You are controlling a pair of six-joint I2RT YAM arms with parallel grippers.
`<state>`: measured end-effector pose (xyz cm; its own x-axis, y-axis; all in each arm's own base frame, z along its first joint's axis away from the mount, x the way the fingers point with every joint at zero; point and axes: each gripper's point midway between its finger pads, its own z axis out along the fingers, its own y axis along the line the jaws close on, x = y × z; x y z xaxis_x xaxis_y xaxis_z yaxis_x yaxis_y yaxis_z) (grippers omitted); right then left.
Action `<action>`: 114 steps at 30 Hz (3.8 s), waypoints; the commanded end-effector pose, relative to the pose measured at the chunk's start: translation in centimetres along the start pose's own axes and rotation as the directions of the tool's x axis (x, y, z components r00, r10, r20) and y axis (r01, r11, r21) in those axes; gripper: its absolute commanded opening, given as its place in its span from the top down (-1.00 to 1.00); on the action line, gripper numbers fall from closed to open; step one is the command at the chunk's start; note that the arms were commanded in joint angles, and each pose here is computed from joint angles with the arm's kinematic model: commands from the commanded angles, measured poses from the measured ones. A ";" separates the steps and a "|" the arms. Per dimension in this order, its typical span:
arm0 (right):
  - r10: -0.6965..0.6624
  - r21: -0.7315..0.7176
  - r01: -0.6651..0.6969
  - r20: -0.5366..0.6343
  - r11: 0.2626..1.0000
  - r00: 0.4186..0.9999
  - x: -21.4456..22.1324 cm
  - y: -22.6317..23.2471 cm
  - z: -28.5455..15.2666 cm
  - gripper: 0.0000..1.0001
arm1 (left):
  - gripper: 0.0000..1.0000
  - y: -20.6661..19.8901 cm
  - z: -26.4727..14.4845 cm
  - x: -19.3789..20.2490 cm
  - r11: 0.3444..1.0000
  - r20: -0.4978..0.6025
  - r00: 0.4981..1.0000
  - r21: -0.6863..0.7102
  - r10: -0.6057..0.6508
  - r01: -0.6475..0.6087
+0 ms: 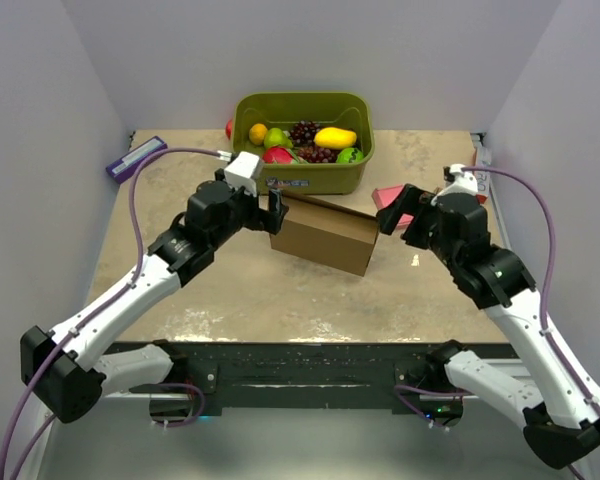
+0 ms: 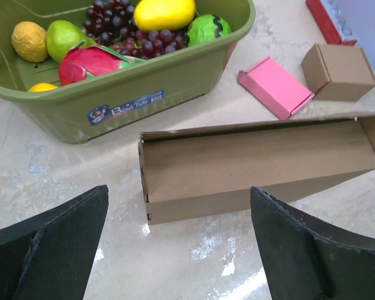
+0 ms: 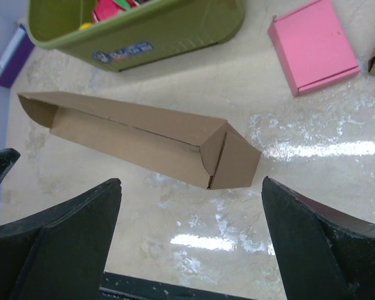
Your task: Fold the paper box
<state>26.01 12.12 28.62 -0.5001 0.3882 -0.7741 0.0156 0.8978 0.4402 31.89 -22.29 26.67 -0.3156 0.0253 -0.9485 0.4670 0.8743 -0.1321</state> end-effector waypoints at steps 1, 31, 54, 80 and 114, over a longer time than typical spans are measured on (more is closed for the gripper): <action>0.103 -0.023 -0.101 0.178 0.995 0.979 -3.8 0.3 -1.9 -0.96 | -0.99 1.1 -1.3 -4.3 0.992 0.133 0.983 0.007 -0.126 0.126; 0.178 -0.001 -0.179 0.088 0.984 0.980 -0.3 0.4 3.6 -0.98 | -0.69 5.2 5.8 -4.1 0.965 -0.020 0.969 0.081 -0.248 0.249; 0.146 0.082 -0.153 0.085 0.985 0.986 0.4 -0.6 6.2 -0.86 | -0.53 5.0 7.2 -1.4 0.960 -0.076 0.965 0.103 -0.252 0.259; 0.137 0.117 -0.142 0.049 0.983 0.989 2.8 -2.1 7.1 -0.53 | -0.29 6.0 6.8 3.1 0.965 -0.143 0.957 0.038 -0.253 0.260; 0.168 0.134 -0.165 -0.008 0.977 0.986 7.6 -5.0 5.9 -0.48 | -0.25 5.0 6.5 5.4 0.967 -0.233 0.945 0.053 -0.231 0.250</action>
<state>27.88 12.36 20.23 -0.4654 0.5435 -0.6986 0.1657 0.8288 0.5344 38.50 -21.28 21.72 -0.5338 -0.1334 -0.8350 0.4319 0.8060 -0.4048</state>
